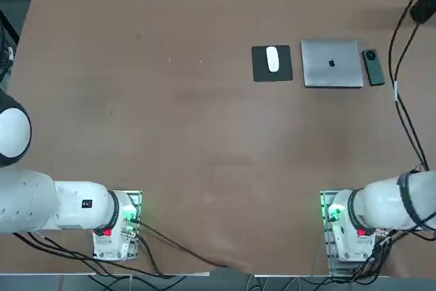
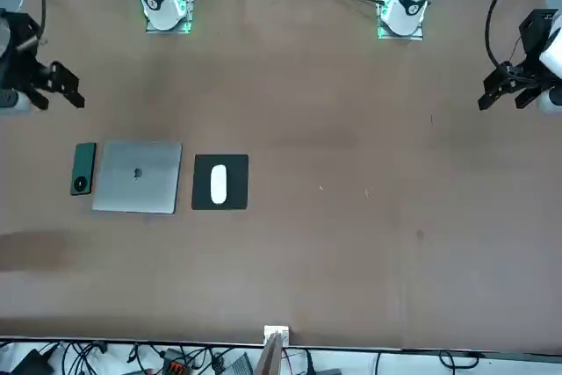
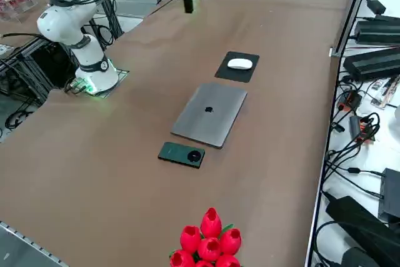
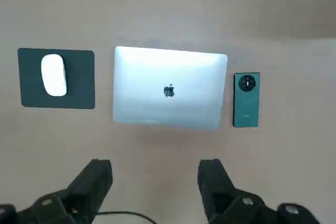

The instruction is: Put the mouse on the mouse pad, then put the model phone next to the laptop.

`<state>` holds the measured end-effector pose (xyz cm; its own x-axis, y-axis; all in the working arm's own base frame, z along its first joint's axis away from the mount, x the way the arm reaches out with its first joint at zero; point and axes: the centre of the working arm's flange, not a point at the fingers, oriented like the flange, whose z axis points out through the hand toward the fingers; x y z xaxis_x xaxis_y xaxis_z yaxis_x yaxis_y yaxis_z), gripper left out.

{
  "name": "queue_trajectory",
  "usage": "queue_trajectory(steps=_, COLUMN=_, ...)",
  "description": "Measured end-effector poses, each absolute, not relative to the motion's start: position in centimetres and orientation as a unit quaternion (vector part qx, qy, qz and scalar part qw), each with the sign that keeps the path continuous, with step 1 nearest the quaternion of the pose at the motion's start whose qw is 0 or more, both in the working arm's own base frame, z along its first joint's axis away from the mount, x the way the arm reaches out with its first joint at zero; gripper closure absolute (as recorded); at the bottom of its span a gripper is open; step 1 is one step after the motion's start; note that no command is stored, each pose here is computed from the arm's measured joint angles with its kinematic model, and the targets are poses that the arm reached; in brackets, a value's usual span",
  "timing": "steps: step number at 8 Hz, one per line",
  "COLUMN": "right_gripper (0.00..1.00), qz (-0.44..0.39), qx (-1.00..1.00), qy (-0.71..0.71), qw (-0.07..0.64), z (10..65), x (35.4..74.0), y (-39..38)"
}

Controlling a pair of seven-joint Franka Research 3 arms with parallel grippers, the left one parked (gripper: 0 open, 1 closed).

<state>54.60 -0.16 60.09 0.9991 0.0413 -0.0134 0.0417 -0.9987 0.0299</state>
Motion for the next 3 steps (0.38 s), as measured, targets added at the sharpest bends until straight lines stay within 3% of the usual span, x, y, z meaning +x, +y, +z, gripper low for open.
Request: queue_trajectory(steps=3, right_gripper=0.00, qz=-0.010, qx=1.000, qy=0.014, qw=0.015, z=59.49, x=54.39, y=-0.86)
